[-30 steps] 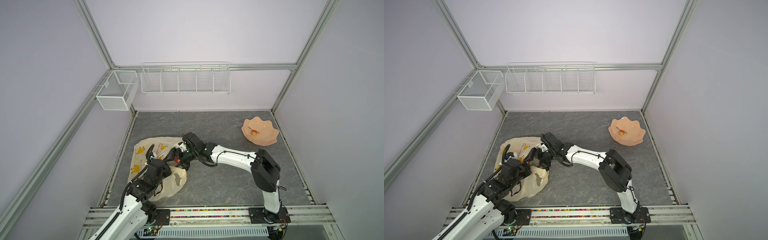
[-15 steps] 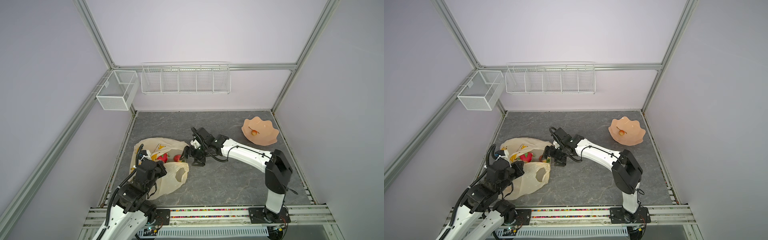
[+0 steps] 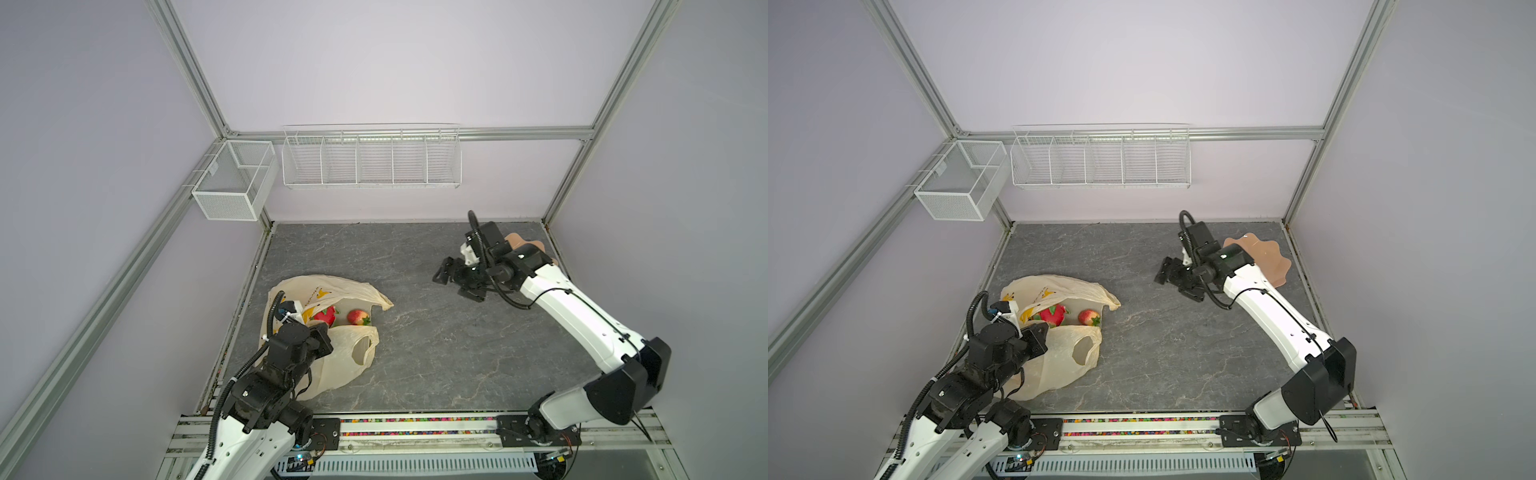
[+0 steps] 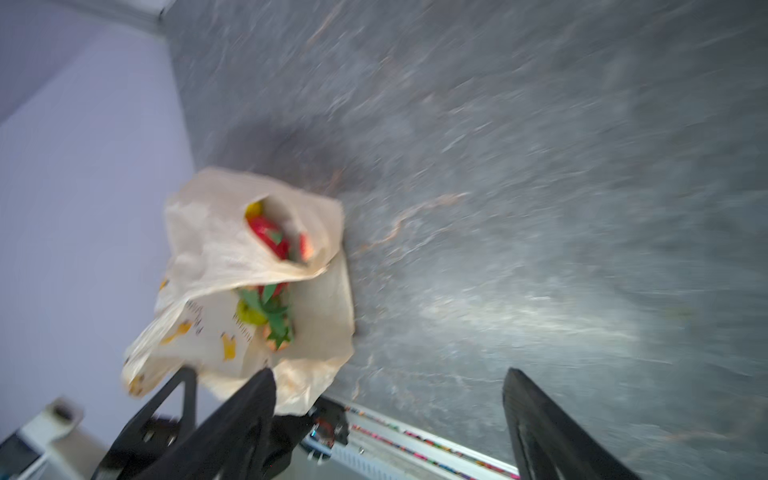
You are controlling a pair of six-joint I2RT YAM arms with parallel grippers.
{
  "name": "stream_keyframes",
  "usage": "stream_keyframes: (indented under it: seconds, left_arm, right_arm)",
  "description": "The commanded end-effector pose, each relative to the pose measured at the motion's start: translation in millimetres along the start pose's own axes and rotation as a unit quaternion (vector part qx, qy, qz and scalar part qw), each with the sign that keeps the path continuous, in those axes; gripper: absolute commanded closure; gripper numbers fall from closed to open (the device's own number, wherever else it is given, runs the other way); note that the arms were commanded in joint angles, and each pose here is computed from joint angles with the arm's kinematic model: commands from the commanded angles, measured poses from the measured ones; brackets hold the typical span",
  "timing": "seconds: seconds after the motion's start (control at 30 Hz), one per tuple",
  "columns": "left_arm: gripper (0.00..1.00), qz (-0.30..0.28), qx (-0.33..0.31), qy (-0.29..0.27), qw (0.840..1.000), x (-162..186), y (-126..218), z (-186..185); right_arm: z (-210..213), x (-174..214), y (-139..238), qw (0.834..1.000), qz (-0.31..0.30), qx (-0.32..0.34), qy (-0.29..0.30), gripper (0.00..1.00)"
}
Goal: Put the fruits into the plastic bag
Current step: 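Lower the right gripper over the strawberry in the peach bowl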
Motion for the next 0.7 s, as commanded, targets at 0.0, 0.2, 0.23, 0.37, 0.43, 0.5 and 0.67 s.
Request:
stream_keyframes:
  seconds: [0.0, 0.2, 0.23, 0.37, 0.43, 0.5, 0.67]
  left_arm:
    - [1.0, -0.013, 0.028, -0.011, 0.999, -9.4, 7.4, -10.3]
    - [1.0, -0.01, 0.064, -0.025, 0.998, -13.9, 9.6, -24.4]
    - [1.0, -0.009, 0.069, -0.028, 0.997, -14.6, 10.4, -26.4]
    - [1.0, 0.0, 0.068, -0.037, 0.997, -15.1, 12.2, -27.9]
    - [1.0, 0.002, 0.068, -0.039, 0.997, -16.2, 13.5, -28.8]
    - [1.0, 0.002, 0.075, -0.039, 0.996, -17.2, 14.7, -31.2]
    - [1.0, 0.007, 0.085, -0.039, 0.996, -17.5, 14.5, -35.4]
  right_arm:
    - [-67.2, -32.8, 15.0, 0.992, -0.041, 0.116, 0.003, 0.12]
    - [-123.4, -122.5, 16.6, 0.974, -0.093, 0.206, 0.017, 0.12]
    - [-131.2, -136.0, 12.8, 0.972, -0.096, 0.215, 0.019, 0.11]
    - [-150.4, -177.2, -11.7, 0.972, -0.08, 0.217, 0.033, 0.09]
    - [-157.8, -191.1, -29.7, 0.972, -0.058, 0.222, 0.041, 0.07]
    - [-163.4, -201.1, -45.4, 0.97, -0.042, 0.232, 0.053, 0.06]
    - [-180.5, -223.2, -78.1, 0.969, -0.025, 0.241, 0.047, 0.04]
Point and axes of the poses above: each gripper's point midway between its finger pads, its own y axis back along the fingers, its own z axis along the line the jaws close on, x = y × z, the point moved 3 cm from there along y, back along the fingers, and after that the axes turned 7 degrees about -y, right-handed, at the moved point
